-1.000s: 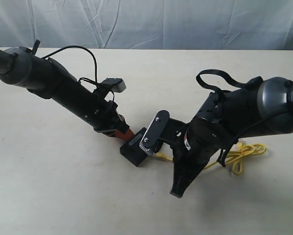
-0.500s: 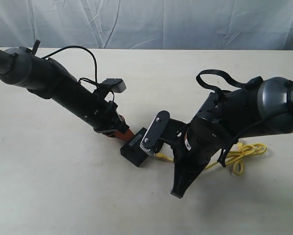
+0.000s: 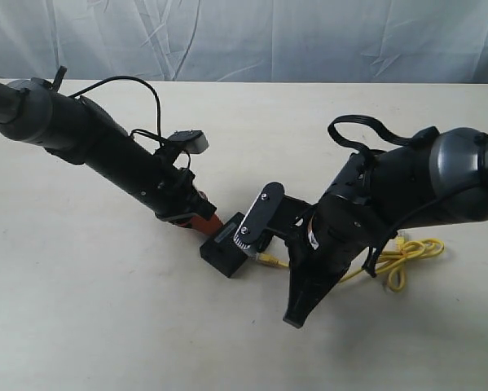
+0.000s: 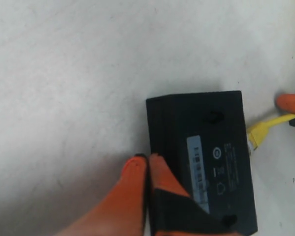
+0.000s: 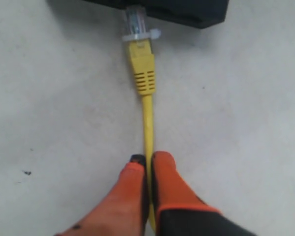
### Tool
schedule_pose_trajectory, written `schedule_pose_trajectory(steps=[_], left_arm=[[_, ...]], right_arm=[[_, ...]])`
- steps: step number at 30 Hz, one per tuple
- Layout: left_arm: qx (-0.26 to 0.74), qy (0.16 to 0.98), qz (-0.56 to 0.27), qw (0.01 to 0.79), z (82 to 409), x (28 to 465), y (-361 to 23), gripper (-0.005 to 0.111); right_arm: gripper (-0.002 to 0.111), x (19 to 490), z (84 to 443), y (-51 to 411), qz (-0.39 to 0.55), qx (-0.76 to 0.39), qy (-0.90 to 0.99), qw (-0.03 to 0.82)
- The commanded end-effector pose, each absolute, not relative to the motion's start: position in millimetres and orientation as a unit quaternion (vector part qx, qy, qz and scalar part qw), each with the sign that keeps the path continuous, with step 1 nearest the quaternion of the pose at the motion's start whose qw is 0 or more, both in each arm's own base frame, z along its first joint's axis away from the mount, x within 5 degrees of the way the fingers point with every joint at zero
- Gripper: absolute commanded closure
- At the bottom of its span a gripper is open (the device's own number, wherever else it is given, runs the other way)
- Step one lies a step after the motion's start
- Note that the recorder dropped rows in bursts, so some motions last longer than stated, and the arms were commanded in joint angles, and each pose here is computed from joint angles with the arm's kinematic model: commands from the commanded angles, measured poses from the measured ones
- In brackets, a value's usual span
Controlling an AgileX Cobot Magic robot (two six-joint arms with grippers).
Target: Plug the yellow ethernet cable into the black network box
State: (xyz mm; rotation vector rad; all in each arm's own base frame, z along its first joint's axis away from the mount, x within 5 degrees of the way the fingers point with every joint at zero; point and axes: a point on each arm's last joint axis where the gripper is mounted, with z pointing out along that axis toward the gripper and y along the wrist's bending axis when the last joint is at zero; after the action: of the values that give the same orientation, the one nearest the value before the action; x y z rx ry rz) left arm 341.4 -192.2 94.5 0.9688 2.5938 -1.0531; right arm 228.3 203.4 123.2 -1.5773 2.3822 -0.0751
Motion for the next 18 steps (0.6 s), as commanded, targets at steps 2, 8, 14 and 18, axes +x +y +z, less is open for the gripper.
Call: schedule_pose_trajectory(steps=[2,8,14,18], left_arm=[[0.332,0.871,-0.353,0.078,91.2,339.6,-191.7,0.107],[0.332,0.871,-0.353,0.078,91.2,339.6,-191.7,0.107],[0.337,0.872,-0.346,0.078,90.4,339.6,-190.8,0.107],[0.338,0.872,-0.346,0.078,90.3,339.5,-190.7,0.107]], right_arm=[[0.109,228.0,122.6,203.6,-0.027,-0.555,0.819,0.142],[0.109,228.3,122.7,203.9,-0.031,-0.584,0.799,0.144],[0.109,229.2,125.7,205.2,-0.028,-0.585,0.796,0.156],[0.109,228.4,134.2,204.1,-0.028,-0.582,0.796,0.164]])
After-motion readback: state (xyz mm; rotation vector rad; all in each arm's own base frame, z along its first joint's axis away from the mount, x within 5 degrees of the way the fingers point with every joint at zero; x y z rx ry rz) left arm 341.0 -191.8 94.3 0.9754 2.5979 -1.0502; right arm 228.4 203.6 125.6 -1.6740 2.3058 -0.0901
